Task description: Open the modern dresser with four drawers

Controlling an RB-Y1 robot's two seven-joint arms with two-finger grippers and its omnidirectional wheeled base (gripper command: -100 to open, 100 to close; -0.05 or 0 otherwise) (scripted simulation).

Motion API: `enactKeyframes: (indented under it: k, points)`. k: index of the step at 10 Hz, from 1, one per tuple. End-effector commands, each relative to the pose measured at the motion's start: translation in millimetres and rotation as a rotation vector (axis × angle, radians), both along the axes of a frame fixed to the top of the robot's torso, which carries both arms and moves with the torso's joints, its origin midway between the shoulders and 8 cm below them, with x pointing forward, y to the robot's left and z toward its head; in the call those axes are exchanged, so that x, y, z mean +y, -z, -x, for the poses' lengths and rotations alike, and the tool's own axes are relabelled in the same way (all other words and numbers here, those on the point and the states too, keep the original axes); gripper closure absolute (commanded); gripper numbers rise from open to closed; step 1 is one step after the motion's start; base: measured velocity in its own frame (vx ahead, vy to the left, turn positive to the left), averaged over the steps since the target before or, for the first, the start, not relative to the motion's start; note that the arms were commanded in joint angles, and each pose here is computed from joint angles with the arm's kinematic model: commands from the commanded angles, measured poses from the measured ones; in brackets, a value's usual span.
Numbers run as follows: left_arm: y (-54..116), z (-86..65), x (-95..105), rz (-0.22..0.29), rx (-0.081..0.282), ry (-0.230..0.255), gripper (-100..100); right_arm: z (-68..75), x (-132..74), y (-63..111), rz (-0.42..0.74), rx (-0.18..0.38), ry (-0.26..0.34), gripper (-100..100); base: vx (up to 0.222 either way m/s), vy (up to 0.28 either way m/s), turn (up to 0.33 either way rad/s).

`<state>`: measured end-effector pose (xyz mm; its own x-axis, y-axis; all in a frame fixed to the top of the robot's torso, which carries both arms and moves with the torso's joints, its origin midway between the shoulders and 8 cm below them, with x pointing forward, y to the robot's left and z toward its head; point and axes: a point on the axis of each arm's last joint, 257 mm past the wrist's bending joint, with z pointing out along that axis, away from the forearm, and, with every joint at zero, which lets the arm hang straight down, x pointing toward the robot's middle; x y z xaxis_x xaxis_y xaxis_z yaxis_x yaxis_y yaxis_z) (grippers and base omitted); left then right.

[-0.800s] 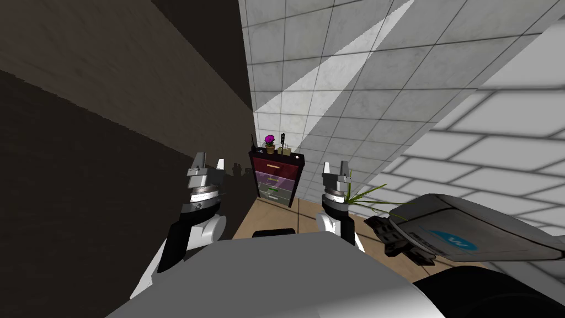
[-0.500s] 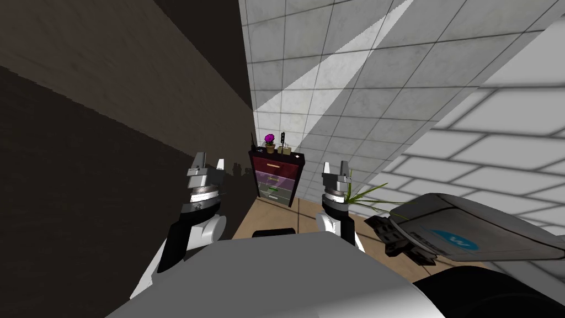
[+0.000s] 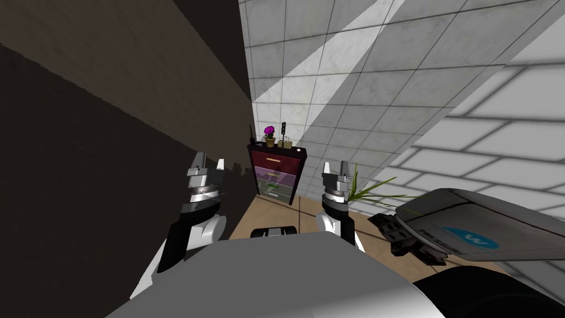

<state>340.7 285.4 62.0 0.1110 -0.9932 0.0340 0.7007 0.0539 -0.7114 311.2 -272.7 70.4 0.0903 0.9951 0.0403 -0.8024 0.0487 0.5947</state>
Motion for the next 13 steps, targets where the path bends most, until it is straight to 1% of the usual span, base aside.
enactKeyframes:
  k: [1,2,4,7,11,12,13]
  points:
    - [0.0,0.0,0.0,0.000,0.000,0.000,0,0.0,0,0.0,0.000,0.000,0.000,0,0.000,0.000,0.000]
    - [7.7,-5.4,-5.4,-0.036,0.019,0.019,-100,0.0,0,0.0,0.000,0.000,0.000,0,0.026,0.003,-0.026]
    - [19.4,-12.0,-8.9,-0.060,0.041,0.034,-100,-0.1,0,0.2,0.000,0.001,0.000,0,0.047,0.003,-0.039]
    - [44.6,-24.3,-11.7,-0.080,0.083,0.050,-100,-0.1,0,0.3,0.000,0.001,0.000,0,0.064,0.008,-0.045]
    - [83.6,-39.5,-14.4,-0.090,0.140,0.065,-100,-0.1,0,0.3,0.000,0.001,0.000,0,0.080,0.000,-0.060]
    - [86.8,-40.5,-13.8,-0.090,0.147,0.065,-100,-0.1,0,0.3,0.000,0.001,0.000,0,0.054,0.006,-0.022]
    - [98.2,-44.2,-14.4,-0.090,0.163,0.068,-100,-0.1,0,0.3,0.000,0.001,0.000,0,0.057,0.007,-0.031]
